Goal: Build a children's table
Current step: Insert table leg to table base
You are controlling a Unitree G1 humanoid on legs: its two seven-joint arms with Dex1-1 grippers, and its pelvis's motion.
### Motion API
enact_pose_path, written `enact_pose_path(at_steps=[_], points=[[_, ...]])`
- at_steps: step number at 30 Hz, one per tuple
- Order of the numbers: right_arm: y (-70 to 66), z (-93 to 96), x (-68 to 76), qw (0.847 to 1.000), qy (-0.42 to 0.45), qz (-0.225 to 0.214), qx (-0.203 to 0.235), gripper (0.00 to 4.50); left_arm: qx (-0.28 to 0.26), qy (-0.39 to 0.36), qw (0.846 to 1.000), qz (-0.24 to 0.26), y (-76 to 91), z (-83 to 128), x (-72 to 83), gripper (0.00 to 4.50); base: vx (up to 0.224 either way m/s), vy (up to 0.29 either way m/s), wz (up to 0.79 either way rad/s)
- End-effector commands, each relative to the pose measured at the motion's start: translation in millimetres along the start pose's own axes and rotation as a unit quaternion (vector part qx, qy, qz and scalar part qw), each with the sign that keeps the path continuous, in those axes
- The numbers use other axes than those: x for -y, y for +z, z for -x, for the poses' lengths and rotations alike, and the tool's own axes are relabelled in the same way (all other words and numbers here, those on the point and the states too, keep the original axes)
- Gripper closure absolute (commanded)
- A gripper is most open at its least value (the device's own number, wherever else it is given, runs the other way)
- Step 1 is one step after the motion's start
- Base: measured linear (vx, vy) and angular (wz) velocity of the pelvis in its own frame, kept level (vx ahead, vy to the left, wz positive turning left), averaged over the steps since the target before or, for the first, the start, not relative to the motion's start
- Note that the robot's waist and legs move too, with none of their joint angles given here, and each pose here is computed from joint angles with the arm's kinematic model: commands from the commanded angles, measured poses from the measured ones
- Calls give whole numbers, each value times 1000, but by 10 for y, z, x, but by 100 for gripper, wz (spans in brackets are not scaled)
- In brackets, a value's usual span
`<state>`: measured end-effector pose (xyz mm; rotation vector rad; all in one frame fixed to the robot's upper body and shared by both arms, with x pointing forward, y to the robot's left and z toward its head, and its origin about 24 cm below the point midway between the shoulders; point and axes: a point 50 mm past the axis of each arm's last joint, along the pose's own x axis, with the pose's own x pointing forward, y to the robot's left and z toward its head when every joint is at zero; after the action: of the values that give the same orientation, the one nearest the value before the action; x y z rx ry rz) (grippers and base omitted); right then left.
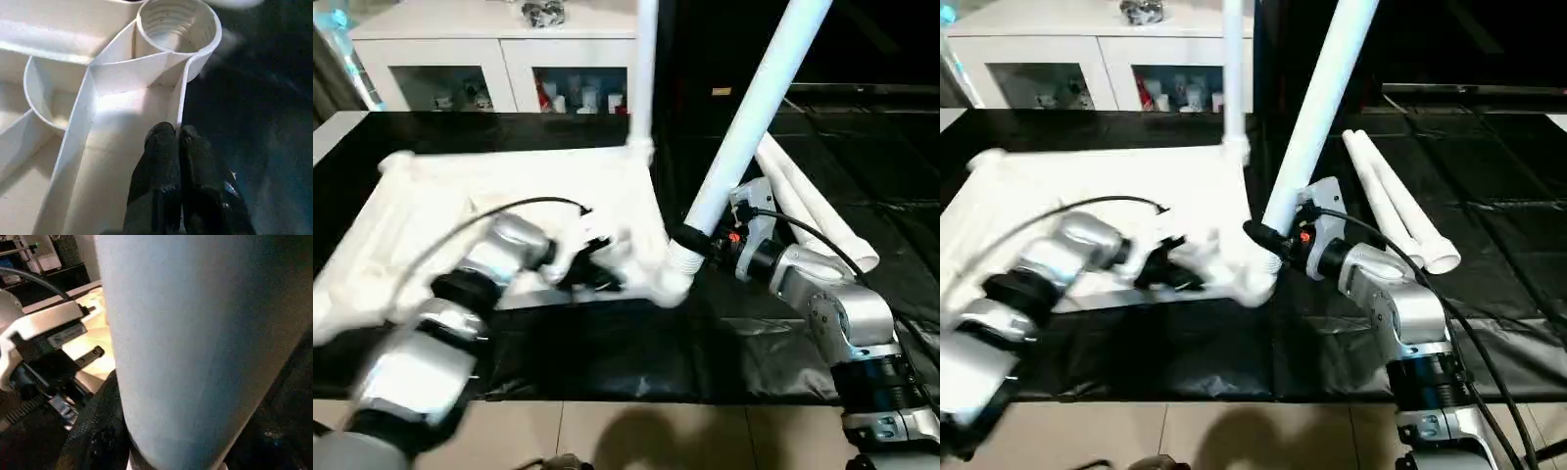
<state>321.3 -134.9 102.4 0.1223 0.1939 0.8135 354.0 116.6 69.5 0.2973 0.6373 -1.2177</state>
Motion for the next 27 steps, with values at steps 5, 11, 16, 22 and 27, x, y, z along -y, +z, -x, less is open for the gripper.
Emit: enact_pose_path(at_steps=[5,11,16,22,27], points=[[82,-14,28,1000,-8,0,9,257,-1,26,996,-90,-89,58,51,450,0,0,0],[94,-30,35,999,-20,28,27,257,12,1,993,-118,-117,81,126,450,0,0,0],[85,-73,-41,999,-2,45,29,257,-1,2,990,-139,-170,117,143,450,0,0,0],[55,-92,-70,998,26,49,18,257,11,24,990,-139,-152,131,126,423,0,0,0],[12,-81,-89,998,37,55,8,257,11,27,990,-136,-157,153,117,386,0,0,0]])
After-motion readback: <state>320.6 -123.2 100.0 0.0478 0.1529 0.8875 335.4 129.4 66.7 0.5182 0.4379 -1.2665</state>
